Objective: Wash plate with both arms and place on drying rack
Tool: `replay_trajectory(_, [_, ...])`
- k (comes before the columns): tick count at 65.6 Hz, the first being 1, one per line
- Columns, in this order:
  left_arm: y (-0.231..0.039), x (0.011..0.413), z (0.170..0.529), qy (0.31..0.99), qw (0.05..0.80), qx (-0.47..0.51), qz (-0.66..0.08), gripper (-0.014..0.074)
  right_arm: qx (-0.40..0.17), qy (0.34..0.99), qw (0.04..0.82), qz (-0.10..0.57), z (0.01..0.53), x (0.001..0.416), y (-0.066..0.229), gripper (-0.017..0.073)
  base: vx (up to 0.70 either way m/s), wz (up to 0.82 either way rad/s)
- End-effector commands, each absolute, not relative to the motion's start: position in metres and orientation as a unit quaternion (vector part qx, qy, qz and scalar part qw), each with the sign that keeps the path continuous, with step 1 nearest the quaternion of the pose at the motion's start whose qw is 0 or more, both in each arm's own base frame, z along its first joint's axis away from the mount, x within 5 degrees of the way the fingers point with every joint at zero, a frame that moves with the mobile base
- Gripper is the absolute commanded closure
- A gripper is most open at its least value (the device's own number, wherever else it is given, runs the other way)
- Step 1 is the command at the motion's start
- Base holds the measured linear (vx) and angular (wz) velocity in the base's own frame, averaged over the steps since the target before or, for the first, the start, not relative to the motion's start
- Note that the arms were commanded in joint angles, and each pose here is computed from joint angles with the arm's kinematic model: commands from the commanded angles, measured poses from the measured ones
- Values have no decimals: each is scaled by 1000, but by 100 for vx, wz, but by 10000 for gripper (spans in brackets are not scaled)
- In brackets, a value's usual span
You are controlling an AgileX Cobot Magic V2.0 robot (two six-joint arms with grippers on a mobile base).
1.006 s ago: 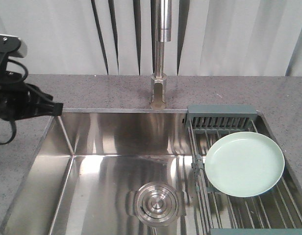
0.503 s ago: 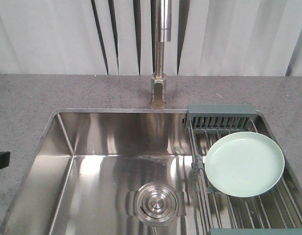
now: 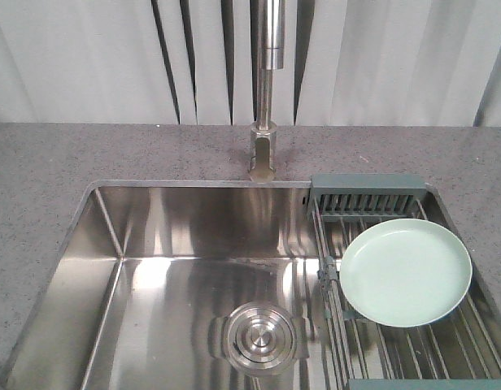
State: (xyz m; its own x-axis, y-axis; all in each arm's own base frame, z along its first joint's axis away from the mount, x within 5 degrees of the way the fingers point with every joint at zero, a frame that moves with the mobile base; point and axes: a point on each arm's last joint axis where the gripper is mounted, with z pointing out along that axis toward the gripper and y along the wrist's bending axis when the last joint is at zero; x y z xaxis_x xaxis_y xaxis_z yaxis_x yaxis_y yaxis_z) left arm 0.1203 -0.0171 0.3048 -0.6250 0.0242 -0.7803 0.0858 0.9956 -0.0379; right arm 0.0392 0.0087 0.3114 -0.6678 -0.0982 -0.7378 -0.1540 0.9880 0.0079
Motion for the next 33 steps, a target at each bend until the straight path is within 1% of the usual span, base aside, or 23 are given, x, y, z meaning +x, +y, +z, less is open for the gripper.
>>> replay_trajectory(1, [-17,122,315,884,464,26,-41,601,-69,898,434,31,322,43,8,230,0,0])
replay_trajectory(33, [-17,122,315,885,464,26,-41,600,-69,898,434,31,322,43,8,230,0,0])
